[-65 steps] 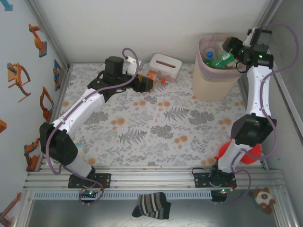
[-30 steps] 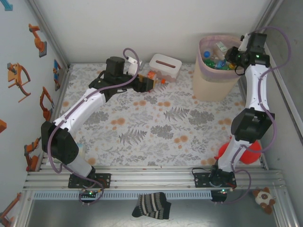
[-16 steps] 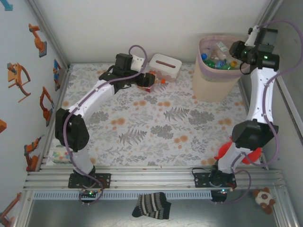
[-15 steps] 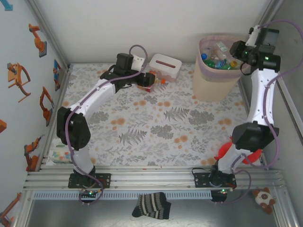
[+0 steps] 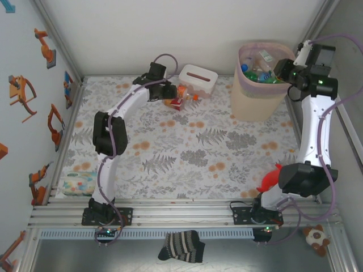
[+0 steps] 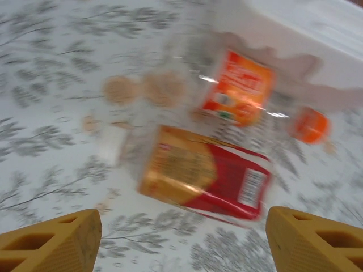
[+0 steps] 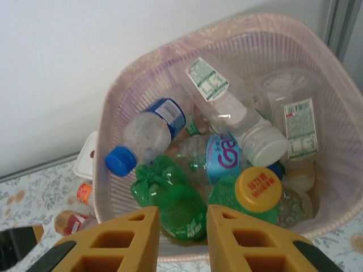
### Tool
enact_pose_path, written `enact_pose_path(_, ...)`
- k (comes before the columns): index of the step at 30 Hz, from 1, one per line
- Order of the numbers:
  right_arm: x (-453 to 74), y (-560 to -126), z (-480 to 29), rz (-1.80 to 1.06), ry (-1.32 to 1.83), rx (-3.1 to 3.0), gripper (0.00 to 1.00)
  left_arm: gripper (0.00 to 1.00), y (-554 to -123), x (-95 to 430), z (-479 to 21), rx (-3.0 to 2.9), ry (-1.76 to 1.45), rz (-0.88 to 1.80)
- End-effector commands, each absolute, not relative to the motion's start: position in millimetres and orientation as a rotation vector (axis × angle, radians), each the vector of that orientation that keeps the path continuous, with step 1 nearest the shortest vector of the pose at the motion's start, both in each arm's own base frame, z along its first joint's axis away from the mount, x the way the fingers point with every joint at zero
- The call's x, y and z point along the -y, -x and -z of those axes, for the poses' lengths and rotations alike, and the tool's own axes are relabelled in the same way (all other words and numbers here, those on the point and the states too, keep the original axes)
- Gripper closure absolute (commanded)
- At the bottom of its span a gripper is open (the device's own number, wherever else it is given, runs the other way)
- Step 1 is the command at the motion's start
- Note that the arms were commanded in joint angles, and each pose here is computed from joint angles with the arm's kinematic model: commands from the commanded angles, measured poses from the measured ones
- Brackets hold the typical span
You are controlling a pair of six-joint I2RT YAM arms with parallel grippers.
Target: Put the plastic bottles in the bin
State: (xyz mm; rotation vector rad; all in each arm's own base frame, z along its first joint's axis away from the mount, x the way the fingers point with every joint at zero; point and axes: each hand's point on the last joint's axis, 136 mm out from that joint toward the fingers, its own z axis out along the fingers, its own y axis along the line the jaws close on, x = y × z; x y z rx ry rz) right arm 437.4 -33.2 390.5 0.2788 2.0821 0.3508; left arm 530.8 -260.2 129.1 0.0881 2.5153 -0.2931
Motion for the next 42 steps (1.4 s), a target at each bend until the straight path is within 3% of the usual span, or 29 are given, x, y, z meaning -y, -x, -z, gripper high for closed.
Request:
enact_pose_path(1,27,-426,-401,-0.370,-0.267,-2.055,0.72,0.19,-537,230,-143,-2.465,0.250,0.118)
enact_pose_path(5,25,-427,-395,-0.390,-0.273,-2.066,0.72,0.18,-540,226,-138,-2.391,0.582,0.050)
enact_pose_path(10,24,-426,-393,-0.390,-0.270,-2.067,0.72,0.18,-544,252,-103,-2.437,0.829,0.238)
enact_pose_path(26,23,-421,-389,-0.389,-0.266,-2.079,0.72,0.14,-538,273,-38,-2.472,0.972,0.263)
enact_pose_path(42,11,-415,-390,-0.437,-0.257,-2.070,0.72,0.39,-526,270,-70,-2.488,0.822,0.266)
